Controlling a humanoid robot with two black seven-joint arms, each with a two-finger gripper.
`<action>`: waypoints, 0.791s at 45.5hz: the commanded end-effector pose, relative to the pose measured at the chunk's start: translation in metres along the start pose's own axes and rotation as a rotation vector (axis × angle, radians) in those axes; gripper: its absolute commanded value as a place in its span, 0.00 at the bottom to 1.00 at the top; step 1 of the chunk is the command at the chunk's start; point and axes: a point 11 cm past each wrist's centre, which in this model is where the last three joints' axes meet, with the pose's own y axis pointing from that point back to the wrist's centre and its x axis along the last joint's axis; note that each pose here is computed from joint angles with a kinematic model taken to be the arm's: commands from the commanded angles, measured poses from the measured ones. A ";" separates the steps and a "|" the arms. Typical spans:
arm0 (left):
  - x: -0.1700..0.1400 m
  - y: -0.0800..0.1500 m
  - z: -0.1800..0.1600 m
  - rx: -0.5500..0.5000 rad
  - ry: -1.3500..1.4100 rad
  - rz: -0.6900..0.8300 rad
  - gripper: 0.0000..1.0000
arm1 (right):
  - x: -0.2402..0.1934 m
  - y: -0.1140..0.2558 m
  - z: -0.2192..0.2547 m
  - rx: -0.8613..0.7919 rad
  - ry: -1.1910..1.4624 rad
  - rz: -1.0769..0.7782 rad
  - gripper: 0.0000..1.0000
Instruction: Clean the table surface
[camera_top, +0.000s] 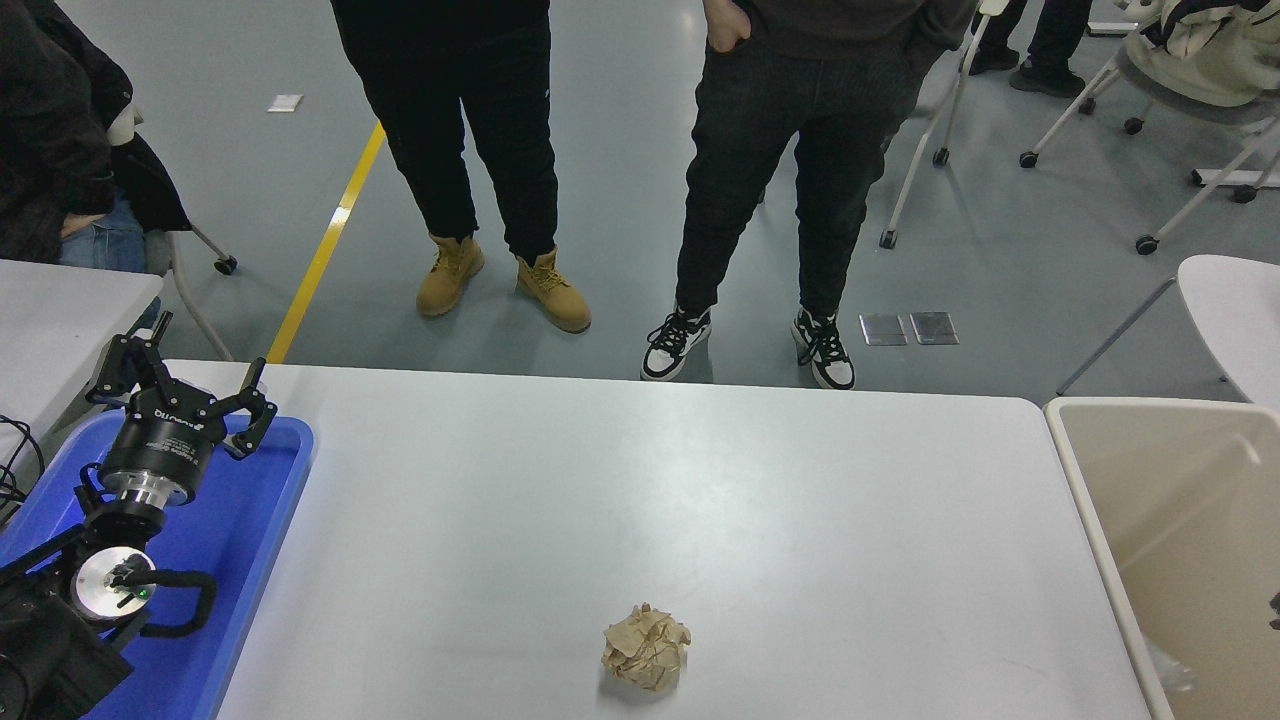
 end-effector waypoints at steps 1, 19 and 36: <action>0.000 0.000 0.000 0.000 0.000 0.000 1.00 | 0.010 0.003 -0.020 0.077 -0.137 0.020 0.98; 0.000 0.000 0.000 0.000 0.000 0.000 1.00 | 0.064 0.029 -0.104 0.337 -0.412 0.095 0.98; 0.000 0.001 0.000 0.001 0.000 0.001 1.00 | 0.106 0.068 -0.183 0.590 -0.638 0.104 0.99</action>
